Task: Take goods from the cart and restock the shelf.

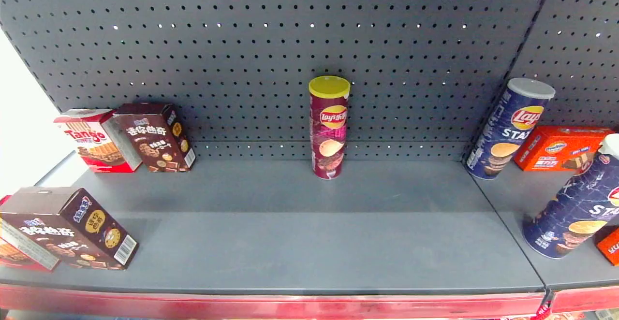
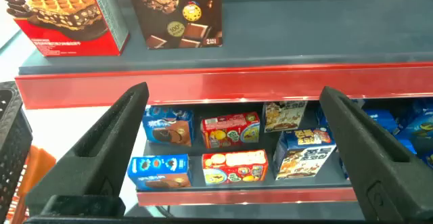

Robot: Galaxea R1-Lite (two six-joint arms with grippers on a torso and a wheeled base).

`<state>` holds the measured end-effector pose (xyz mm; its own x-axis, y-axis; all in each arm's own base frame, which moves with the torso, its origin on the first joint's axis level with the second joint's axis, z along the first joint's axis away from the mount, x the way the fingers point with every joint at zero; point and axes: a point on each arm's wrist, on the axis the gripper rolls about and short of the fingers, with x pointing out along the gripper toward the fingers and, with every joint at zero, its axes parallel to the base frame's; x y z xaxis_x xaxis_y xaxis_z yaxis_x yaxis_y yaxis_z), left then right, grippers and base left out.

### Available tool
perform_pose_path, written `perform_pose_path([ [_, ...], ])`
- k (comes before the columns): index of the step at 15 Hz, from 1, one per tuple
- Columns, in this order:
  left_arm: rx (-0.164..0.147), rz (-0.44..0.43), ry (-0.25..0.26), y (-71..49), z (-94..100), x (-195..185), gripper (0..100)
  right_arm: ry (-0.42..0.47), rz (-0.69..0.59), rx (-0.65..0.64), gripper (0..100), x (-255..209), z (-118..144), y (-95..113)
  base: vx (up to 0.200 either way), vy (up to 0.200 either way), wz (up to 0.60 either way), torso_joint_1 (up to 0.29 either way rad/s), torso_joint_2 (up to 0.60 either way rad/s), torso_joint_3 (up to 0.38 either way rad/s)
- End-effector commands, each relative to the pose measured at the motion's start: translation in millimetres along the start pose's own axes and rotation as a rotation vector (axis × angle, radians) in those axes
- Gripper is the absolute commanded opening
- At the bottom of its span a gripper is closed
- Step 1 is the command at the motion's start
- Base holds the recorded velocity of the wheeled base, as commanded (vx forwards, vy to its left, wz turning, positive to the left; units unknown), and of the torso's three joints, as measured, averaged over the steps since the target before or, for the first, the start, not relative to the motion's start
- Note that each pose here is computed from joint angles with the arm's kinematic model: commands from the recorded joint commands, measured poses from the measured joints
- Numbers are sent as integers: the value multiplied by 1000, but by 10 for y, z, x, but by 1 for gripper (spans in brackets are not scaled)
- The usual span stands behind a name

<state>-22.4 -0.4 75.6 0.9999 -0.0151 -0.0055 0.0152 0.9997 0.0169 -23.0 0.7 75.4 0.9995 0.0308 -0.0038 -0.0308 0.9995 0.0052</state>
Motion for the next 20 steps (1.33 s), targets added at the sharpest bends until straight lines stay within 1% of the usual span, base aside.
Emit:
perform_pose_path([
  [1, 0, 1, -1, 0, 0, 0, 100, 1, 1, 0, 100, 0, -1, 0, 0, 0, 600, -2, -2, 2],
  [11, 0, -2, -1, 0, 5, 0, 100, 1, 1, -2, 100, 0, -1, 0, 0, 0, 600, 4, 2, 2],
  [14, 0, 0, -1, 0, 5, 0, 100, -1, 0, -2, 100, 0, 0, -1, 0, 0, 0, 0, 0, 0],
  [15, 6, -5, -1, -1, 5, 0, 100, -1, 0, -2, 100, 0, 0, -1, 0, 0, 0, 0, 0, 0],
  [20, 0, -2, -1, 0, 5, 0, 100, -1, 0, -2, 100, 0, 0, -1, 0, 0, 0, 0, 0, 0],
])
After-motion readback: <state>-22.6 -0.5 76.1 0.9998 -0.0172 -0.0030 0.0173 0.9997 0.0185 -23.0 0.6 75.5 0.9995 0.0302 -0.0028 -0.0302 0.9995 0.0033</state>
